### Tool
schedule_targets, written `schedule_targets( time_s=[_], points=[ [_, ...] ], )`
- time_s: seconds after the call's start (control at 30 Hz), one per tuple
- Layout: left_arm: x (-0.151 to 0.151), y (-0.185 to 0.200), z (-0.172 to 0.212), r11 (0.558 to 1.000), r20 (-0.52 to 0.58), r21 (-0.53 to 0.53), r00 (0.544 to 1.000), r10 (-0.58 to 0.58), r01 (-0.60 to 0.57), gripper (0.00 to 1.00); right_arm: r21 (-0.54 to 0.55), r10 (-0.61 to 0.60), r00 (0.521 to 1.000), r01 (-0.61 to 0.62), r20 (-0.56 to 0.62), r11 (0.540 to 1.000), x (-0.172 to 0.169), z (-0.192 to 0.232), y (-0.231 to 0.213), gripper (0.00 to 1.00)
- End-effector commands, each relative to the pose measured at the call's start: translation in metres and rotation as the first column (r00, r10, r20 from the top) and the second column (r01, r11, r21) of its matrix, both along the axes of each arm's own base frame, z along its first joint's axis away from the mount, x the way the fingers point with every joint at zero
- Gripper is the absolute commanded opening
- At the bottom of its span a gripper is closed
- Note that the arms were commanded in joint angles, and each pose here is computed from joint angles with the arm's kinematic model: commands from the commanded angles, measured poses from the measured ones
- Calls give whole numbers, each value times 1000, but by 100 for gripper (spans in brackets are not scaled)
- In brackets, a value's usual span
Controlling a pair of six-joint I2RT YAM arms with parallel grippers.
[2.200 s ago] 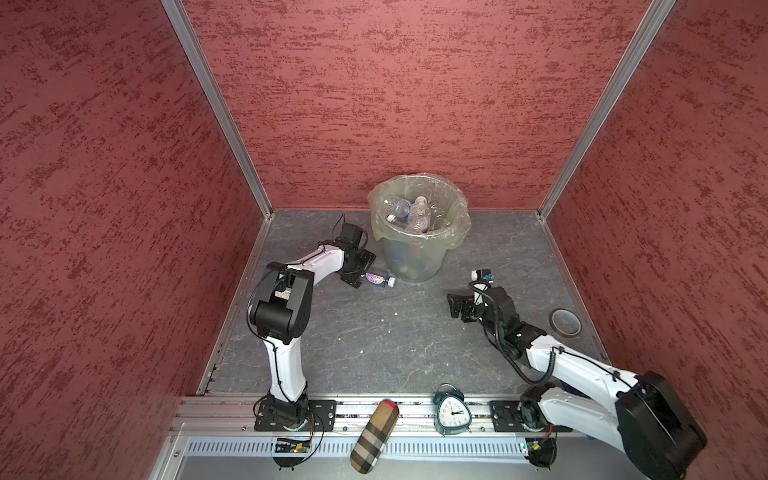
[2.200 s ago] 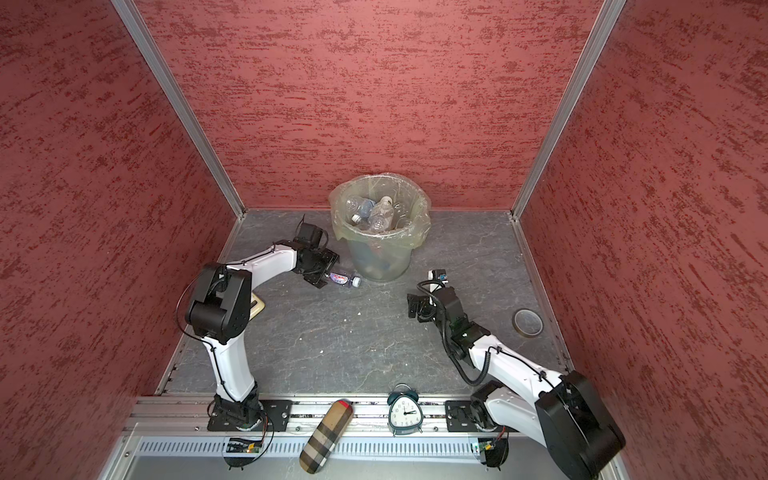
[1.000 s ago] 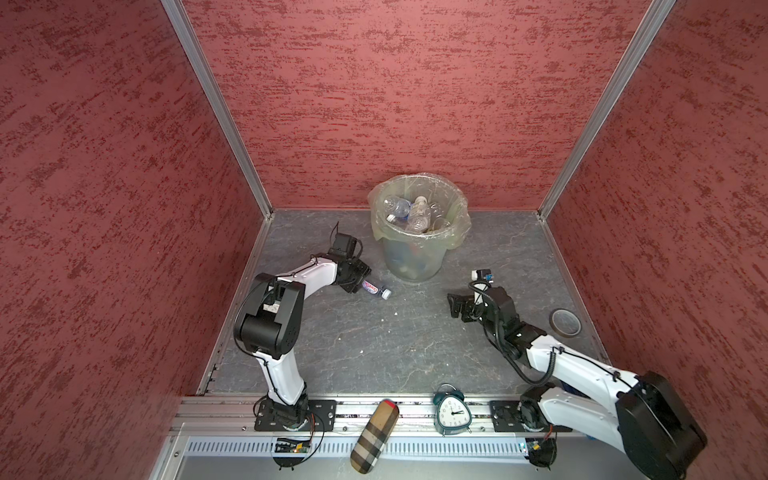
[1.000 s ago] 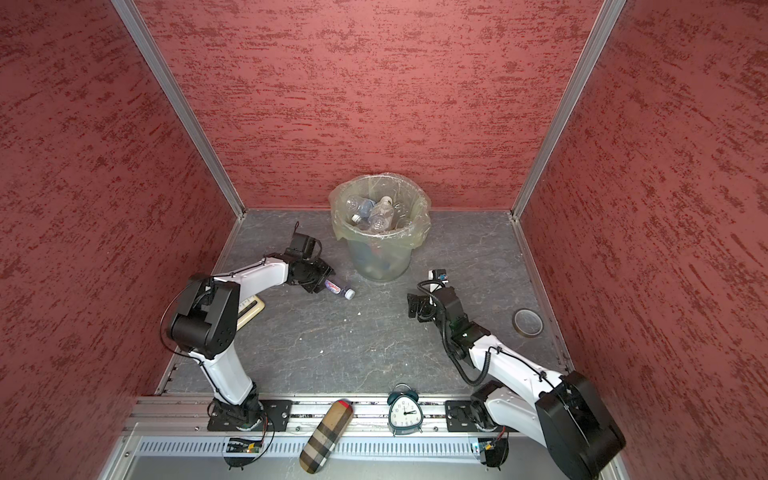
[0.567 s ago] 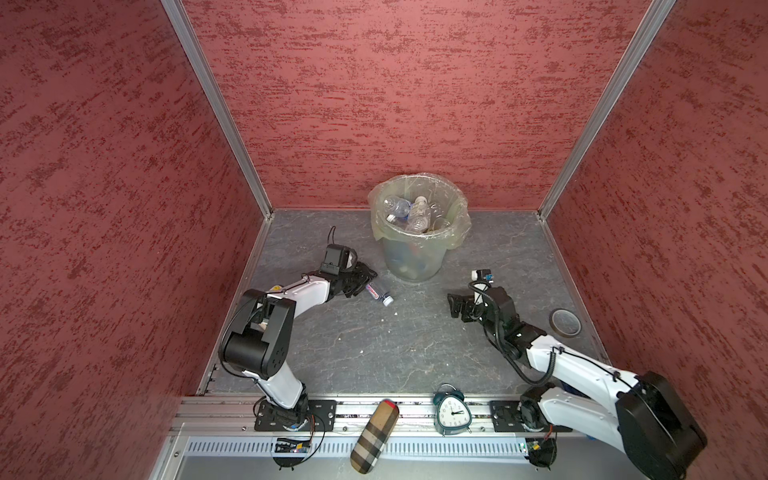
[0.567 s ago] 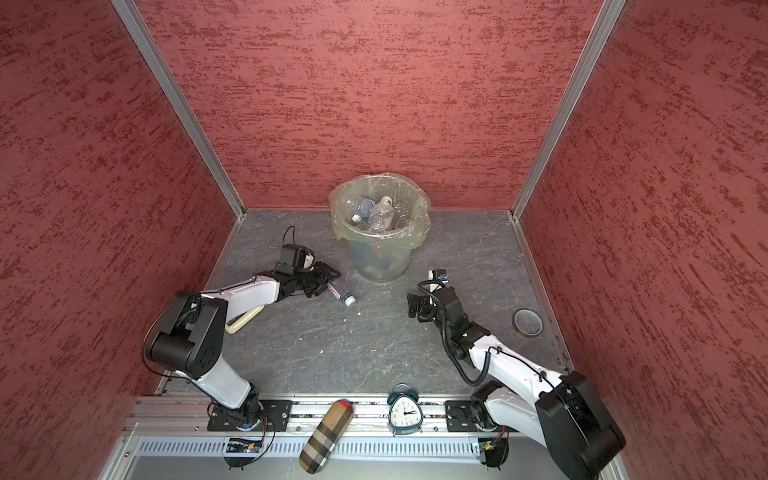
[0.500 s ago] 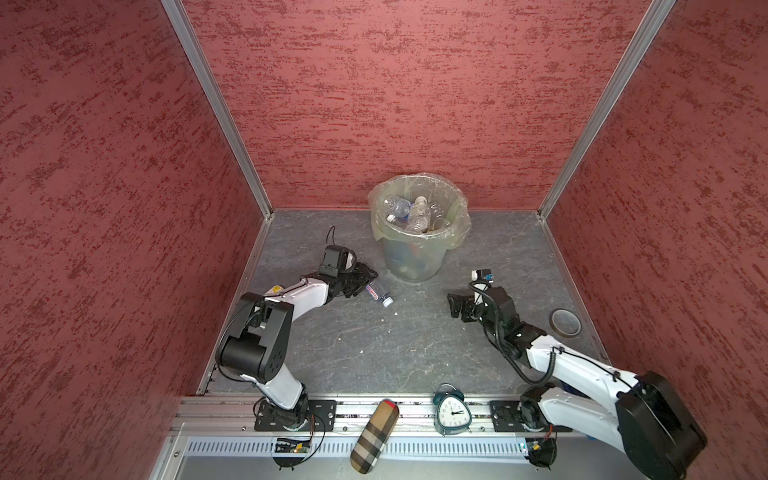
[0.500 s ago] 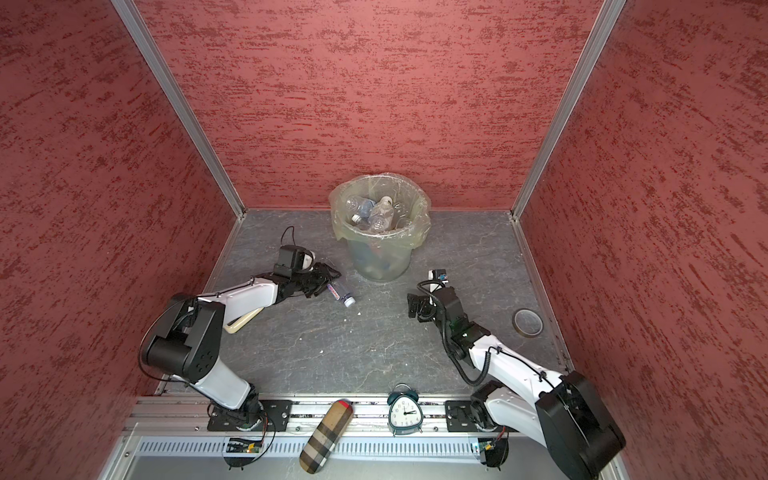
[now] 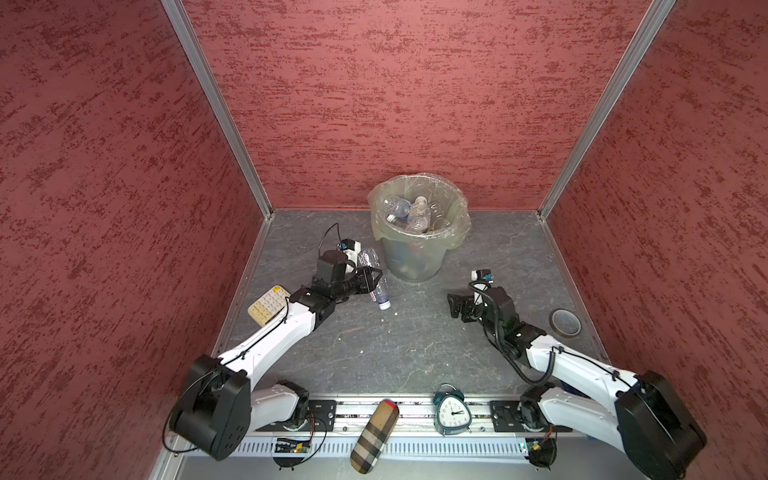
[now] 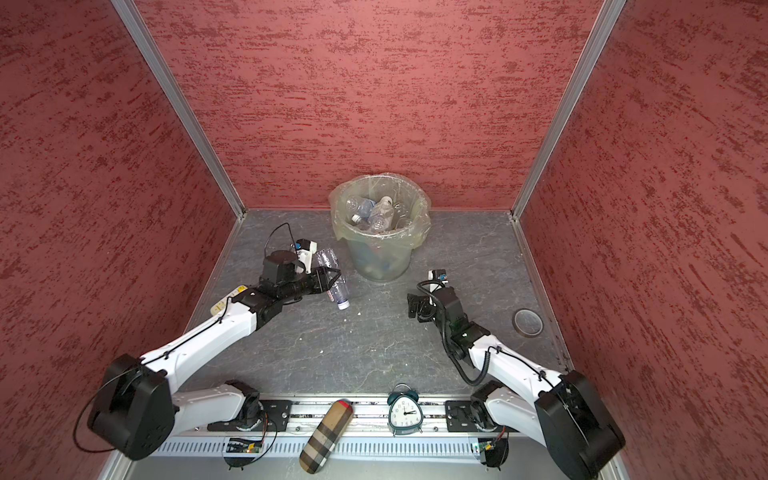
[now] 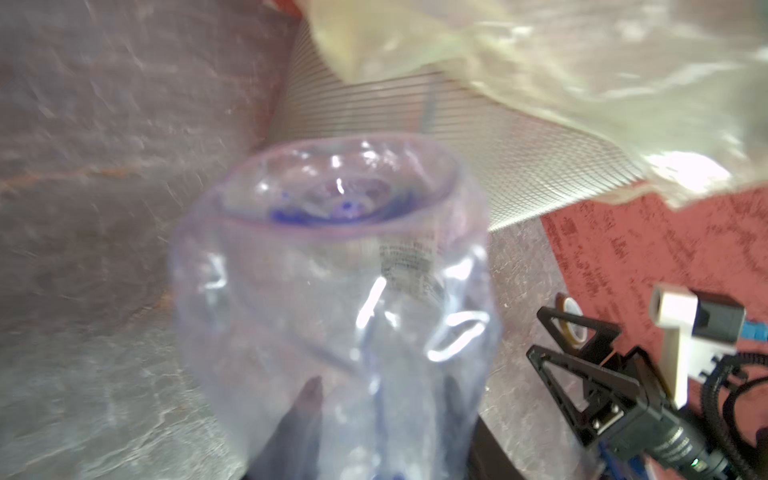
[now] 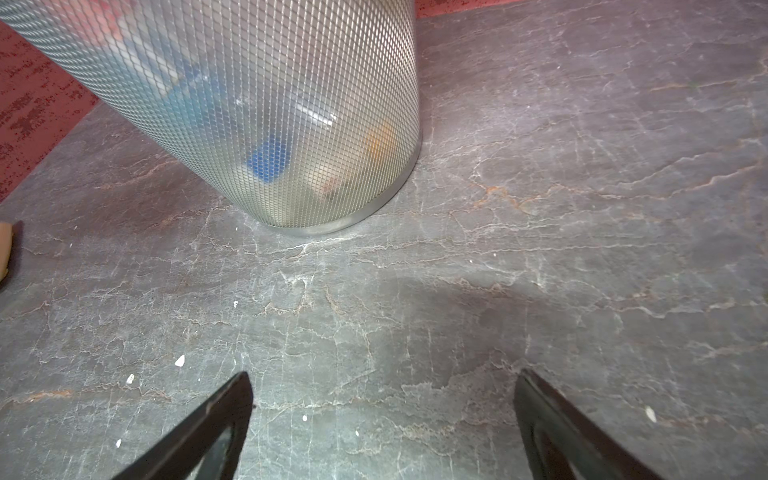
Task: Throw the plastic bottles in the bin
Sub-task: 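Lift the purple-labelled bottle upright with the left gripper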
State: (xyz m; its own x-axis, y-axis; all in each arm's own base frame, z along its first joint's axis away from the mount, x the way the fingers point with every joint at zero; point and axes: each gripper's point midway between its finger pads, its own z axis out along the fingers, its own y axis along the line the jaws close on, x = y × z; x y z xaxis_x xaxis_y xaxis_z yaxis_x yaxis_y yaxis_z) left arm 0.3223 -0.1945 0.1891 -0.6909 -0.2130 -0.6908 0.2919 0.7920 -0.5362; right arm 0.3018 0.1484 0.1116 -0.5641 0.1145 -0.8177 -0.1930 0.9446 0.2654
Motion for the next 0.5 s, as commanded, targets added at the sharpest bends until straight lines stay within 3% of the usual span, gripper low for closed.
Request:
schedule_targets(
  time_s=[0.0, 0.47],
  points=[
    [-13, 14, -1, 992, 60, 122, 998, 5, -12, 45, 6, -14, 1000, 14, 26, 1000, 5, 6, -1, 98],
    [-74, 41, 18, 990, 157, 136, 987, 10, -32, 45, 8, -9, 1000, 9, 23, 1000, 5, 5, 1, 98]
  ],
)
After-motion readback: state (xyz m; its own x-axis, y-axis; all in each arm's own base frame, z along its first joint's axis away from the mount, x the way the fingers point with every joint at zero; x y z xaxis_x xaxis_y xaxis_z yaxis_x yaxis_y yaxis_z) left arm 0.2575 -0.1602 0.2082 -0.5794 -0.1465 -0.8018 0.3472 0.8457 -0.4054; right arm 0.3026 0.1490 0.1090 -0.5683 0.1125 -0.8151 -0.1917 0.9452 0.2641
